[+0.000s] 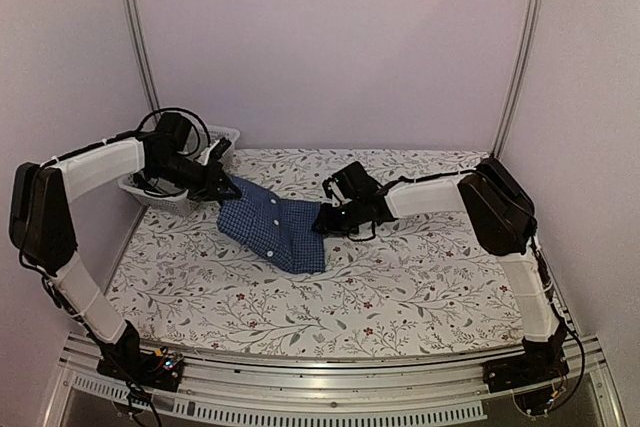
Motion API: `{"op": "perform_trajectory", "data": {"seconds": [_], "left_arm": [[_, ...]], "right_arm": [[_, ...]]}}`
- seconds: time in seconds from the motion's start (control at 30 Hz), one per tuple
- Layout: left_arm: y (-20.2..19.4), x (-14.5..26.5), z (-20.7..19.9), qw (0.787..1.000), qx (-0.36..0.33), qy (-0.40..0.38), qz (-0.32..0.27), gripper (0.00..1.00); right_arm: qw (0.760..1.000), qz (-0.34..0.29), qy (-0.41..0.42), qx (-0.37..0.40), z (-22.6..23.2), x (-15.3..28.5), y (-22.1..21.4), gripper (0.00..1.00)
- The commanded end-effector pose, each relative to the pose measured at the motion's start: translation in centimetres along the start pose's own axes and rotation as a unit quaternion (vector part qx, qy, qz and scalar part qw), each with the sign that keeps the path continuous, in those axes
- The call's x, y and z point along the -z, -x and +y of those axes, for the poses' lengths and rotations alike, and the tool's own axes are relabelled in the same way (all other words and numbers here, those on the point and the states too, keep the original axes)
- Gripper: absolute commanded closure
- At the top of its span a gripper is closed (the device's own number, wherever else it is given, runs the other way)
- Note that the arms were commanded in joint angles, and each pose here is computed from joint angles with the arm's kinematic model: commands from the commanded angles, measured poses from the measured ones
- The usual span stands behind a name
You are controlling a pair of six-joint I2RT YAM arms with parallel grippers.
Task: Fold and stack the long sleeve shirts
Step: Turn over the square folded shirt at the center of the board.
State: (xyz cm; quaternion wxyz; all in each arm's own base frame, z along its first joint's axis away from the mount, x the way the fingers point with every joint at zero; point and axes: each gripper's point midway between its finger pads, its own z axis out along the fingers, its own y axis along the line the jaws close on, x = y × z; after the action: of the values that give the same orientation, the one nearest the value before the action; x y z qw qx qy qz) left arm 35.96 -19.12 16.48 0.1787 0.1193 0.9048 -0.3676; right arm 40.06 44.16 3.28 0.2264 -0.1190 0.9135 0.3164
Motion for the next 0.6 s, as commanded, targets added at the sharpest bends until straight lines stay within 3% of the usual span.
{"op": "perform_trajectory", "data": {"seconds": [0.0, 0.17, 0.4, 0.57], "left_arm": [[2.3, 2.6, -2.4, 0.998, -0.039, -0.019, -0.039, 1.00], [3.8, 3.7, -3.9, 0.996, -0.060, -0.031, -0.057, 1.00], [8.5, 6.7, -9.9, 0.981, -0.124, -0.095, -0.111, 1.00], [9.1, 4.0, -11.3, 0.980, -0.131, -0.121, -0.087, 1.00]], "right_arm": [[1.000, 0.013, -0.017, -0.008, -0.6, -2.3, -0.9, 0.78], [0.999, 0.042, -0.003, -0.016, 0.5, -5.1, -3.3, 0.84], [0.990, 0.043, 0.132, 0.005, 11.3, -8.1, -3.1, 0.84], [0.968, 0.027, 0.249, 0.004, 16.4, -8.6, -2.1, 0.79]]}}
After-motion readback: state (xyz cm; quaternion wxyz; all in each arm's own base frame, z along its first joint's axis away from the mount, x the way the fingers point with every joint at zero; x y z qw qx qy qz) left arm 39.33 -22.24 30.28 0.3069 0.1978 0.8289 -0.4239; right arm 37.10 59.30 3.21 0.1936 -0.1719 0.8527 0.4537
